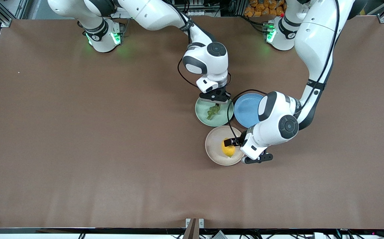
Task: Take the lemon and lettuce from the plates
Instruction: 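Grasp the lettuce with the right gripper while the left gripper grasps the lemon, then carry the lettuce away with the right gripper while the left gripper lifts the lemon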
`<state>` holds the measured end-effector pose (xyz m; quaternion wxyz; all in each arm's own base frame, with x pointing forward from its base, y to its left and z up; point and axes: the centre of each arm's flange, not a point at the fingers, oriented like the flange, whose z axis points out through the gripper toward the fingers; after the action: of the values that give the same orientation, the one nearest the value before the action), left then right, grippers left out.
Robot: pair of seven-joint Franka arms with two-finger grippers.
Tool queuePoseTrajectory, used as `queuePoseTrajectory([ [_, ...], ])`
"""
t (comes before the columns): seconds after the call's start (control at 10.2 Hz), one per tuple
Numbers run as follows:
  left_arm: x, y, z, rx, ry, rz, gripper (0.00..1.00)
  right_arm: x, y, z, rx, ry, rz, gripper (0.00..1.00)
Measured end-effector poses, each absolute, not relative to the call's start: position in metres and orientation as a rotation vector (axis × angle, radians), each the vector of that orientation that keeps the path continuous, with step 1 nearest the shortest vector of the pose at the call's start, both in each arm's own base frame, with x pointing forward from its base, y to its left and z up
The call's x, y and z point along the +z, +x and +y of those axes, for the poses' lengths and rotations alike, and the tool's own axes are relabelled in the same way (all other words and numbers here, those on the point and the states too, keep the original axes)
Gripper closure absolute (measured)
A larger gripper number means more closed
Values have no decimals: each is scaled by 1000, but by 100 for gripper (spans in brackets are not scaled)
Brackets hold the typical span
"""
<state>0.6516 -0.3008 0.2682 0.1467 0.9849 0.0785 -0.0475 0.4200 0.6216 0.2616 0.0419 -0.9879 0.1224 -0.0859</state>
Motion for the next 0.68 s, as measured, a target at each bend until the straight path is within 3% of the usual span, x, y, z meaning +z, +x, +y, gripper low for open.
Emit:
queuePoseTrajectory([
  [0.29,259,650,-301,-155,2840,227,0,398,471,558,-193,-3055,244,98],
  [0.68,222,637,-318,-227,2858,198,0,537,513,409,53,-3081,-75,98],
])
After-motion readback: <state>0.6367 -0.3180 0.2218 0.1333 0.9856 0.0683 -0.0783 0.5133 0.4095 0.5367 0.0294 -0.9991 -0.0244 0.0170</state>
